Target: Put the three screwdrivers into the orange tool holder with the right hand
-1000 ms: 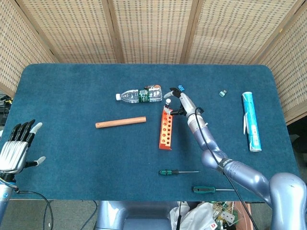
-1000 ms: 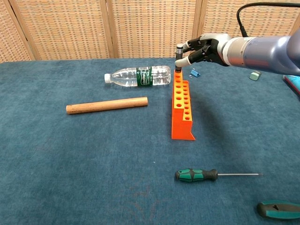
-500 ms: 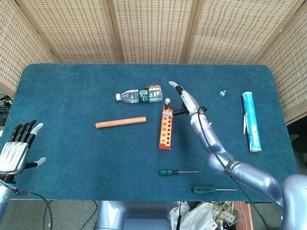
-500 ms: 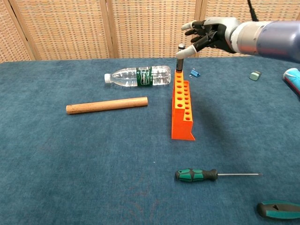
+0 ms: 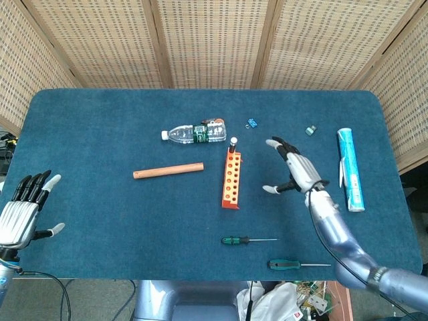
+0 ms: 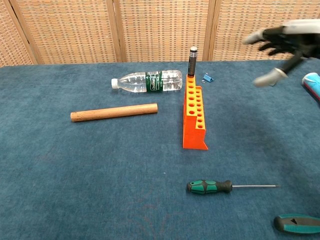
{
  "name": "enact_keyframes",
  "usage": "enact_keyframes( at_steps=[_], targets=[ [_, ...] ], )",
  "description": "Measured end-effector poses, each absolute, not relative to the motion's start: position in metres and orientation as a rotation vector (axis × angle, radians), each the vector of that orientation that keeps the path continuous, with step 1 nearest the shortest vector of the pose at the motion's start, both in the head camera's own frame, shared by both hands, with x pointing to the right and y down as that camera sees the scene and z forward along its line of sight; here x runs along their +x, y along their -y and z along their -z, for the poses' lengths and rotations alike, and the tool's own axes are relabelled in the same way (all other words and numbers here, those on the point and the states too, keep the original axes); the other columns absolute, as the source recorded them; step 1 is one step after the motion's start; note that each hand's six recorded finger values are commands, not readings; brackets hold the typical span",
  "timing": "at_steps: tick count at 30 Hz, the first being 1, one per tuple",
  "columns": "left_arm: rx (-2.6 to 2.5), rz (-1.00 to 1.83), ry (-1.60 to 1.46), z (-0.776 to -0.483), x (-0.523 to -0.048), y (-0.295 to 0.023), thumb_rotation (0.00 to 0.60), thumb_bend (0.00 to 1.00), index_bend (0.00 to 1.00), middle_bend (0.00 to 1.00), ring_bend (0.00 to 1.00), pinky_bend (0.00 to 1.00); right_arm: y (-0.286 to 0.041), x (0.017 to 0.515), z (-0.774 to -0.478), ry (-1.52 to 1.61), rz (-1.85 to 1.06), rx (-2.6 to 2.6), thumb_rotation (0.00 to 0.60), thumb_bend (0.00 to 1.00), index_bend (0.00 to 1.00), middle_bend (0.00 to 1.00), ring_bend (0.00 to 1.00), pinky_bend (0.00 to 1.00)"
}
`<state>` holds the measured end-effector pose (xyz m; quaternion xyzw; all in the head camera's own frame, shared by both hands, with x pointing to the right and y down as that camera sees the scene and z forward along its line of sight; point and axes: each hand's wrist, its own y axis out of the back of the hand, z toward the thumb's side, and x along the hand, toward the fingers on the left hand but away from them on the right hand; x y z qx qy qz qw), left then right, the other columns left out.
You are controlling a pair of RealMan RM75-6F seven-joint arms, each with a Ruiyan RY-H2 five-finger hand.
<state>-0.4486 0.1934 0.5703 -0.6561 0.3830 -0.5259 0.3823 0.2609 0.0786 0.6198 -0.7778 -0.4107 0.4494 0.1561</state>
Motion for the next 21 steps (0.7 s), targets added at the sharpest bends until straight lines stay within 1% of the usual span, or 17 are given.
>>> enact_keyframes(
  at_steps=[4, 6, 11, 13, 16, 21],
  targets=[
    [-1.681, 1.317, -0.974, -0.565, -0.446, -0.197, 0.600, 0.00, 0.00, 0.00, 0.00, 0.00, -0.104, 0.286, -0.611, 1.133, -1.324, -2.165, 0.600, 0.00, 0.27, 0.00, 0.00, 0.00],
    [-1.682, 1.304, -0.975, -0.562, -0.445, -0.199, 0.600, 0.00, 0.00, 0.00, 0.00, 0.00, -0.115, 0.292, -0.612, 1.100, -1.338, -2.152, 0.600, 0.00, 0.30, 0.00, 0.00, 0.00],
    [-1.683, 1.266, -0.974, -0.555, -0.441, -0.204, 0.600, 0.00, 0.00, 0.00, 0.00, 0.00, -0.148, 0.297, -0.615, 0.960, -1.352, -2.127, 0.600, 0.05, 0.35, 0.00, 0.00, 0.00],
    [-1.685, 1.254, -0.971, -0.552, -0.439, -0.207, 0.600, 0.00, 0.00, 0.00, 0.00, 0.00, -0.159, 0.293, -0.617, 0.899, -1.336, -2.111, 0.600, 0.09, 0.38, 0.00, 0.00, 0.00],
    [-1.684, 1.248, -0.968, -0.550, -0.439, -0.210, 0.600, 0.00, 0.00, 0.00, 0.00, 0.00, -0.172, 0.284, -0.622, 0.831, -1.317, -2.099, 0.600, 0.14, 0.41, 0.00, 0.00, 0.00],
    [-1.682, 1.239, -0.966, -0.548, -0.438, -0.212, 0.600, 0.00, 0.00, 0.00, 0.00, 0.00, -0.185, 0.267, -0.636, 0.752, -1.308, -2.095, 0.600, 0.17, 0.43, 0.00, 0.00, 0.00]
  ],
)
